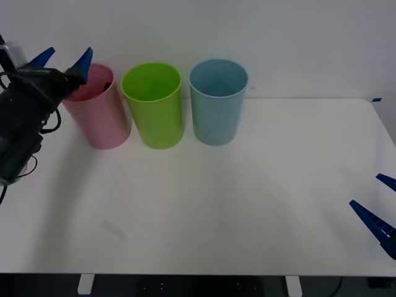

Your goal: Grasp the object on the table and drop it into the matching bin: aluminum can to the light blue bin, PET bottle to the pink bin.

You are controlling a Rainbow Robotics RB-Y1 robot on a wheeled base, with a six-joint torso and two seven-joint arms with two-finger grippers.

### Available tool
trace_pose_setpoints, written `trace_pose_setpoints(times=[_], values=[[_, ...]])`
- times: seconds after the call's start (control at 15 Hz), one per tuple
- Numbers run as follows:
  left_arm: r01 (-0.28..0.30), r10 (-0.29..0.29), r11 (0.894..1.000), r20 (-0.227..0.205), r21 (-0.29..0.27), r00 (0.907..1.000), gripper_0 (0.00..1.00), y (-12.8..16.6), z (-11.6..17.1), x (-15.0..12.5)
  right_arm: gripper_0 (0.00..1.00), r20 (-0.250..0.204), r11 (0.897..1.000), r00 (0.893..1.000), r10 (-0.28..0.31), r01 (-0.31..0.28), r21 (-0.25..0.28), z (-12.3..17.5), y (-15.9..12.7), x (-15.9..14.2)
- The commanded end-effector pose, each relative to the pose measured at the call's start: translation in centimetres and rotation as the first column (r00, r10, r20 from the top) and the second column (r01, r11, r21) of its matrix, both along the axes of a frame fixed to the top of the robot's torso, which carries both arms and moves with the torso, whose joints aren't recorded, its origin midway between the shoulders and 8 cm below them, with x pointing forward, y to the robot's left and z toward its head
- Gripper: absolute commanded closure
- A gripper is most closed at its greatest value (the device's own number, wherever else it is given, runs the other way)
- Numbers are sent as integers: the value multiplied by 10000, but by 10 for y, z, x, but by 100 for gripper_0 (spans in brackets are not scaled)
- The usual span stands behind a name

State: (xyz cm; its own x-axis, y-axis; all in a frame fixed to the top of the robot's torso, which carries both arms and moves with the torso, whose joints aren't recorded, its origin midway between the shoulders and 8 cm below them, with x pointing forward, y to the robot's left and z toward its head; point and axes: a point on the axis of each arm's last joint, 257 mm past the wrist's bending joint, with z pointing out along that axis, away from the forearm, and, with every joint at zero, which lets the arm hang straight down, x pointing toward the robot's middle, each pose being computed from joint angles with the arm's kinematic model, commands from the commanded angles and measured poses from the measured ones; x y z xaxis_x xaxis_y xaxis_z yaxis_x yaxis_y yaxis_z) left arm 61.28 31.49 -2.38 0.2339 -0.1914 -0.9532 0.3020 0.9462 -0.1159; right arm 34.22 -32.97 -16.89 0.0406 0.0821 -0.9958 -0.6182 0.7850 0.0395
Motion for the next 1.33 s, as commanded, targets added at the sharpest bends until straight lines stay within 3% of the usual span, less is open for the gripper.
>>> trace_pose_setpoints(times=[0.07, 0.4, 0.87, 1.13, 1.33], values=[[-51, 53, 9997, 101, -222, 9999, 0, 11, -5, -26, 0, 0, 10000, 10000, 0, 0, 0, 0, 0, 0], [-136, 139, 9995, 92, -289, 9999, 0, 33, -14, -79, 0, 0, 10000, 10000, 0, 0, 0, 0, 0, 0], [573, -538, 9971, -696, 495, 9961, 0, 63, -52, -155, 0, 0, 10000, 10000, 0, 0, 0, 0, 0, 0], [1136, -999, 9871, -1205, 1126, 9877, 0, 67, -77, -189, 0, 0, 10000, 10000, 0, 0, 0, 0, 0, 0], [1849, -1589, 9684, -1571, 1674, 9747, 0, 63, -94, -220, 0, 0, 10000, 10000, 0, 0, 0, 0, 0, 0]])
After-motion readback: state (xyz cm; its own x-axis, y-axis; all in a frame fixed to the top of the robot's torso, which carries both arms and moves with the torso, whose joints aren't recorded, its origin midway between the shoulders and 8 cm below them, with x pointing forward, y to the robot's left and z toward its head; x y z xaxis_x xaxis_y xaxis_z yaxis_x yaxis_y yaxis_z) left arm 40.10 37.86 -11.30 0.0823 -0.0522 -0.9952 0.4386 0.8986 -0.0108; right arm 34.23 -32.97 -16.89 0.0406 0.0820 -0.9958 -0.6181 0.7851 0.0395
